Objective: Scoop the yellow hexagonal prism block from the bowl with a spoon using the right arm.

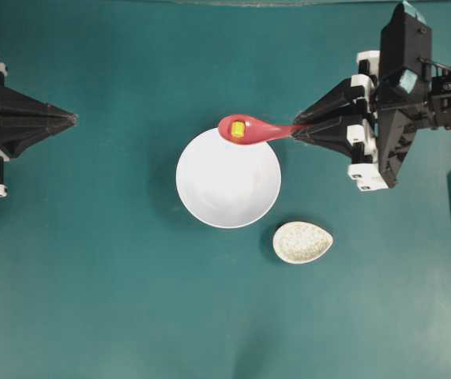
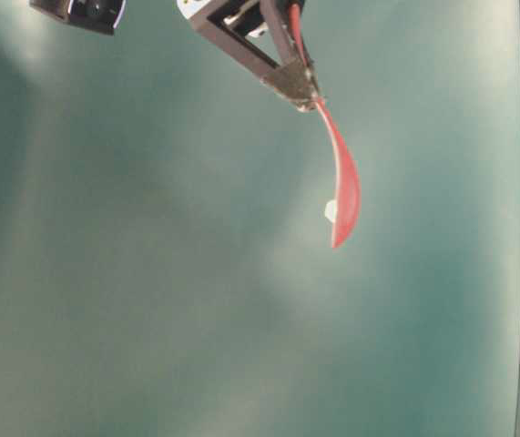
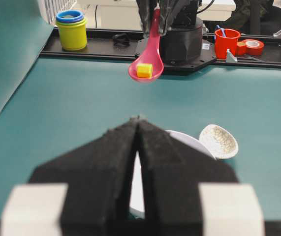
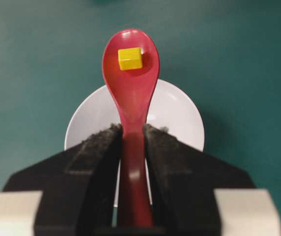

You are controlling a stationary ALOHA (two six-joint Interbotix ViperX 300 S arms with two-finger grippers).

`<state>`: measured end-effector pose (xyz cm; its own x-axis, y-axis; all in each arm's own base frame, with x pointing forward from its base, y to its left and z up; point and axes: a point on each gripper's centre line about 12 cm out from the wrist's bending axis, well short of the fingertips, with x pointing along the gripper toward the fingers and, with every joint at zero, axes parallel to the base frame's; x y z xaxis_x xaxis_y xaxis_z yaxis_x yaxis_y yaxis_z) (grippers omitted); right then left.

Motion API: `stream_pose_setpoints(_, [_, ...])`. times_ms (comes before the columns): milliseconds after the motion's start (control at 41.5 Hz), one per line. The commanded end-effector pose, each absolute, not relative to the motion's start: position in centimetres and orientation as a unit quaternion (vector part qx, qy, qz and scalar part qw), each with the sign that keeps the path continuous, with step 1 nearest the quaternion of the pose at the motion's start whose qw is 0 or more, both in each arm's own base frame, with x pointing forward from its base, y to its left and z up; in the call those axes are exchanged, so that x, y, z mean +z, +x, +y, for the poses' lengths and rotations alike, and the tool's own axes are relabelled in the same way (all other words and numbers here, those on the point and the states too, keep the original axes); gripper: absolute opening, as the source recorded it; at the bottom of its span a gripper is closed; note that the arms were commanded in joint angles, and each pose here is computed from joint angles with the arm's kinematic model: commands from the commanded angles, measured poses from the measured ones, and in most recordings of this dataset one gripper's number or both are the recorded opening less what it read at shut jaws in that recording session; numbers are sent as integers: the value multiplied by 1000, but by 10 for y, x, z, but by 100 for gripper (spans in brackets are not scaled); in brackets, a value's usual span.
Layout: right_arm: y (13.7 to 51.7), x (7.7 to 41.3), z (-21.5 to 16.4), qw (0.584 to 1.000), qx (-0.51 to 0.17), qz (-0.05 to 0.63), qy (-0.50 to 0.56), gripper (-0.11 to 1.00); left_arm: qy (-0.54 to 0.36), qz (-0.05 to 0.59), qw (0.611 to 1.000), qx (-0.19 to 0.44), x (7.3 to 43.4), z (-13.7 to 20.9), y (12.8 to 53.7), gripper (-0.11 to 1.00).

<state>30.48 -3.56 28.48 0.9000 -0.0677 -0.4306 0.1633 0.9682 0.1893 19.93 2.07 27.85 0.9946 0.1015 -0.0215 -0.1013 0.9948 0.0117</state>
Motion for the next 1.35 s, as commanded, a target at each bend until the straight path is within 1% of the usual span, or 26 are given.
stream_pose_setpoints(0, [305,294,-35,972,-58,202,108,23,4,4,999,52,284,21,202,0])
stream_pose_setpoints(1326, [306,296,-36,975,-60,191,100,23,5,1,999,52,285,21,202,0])
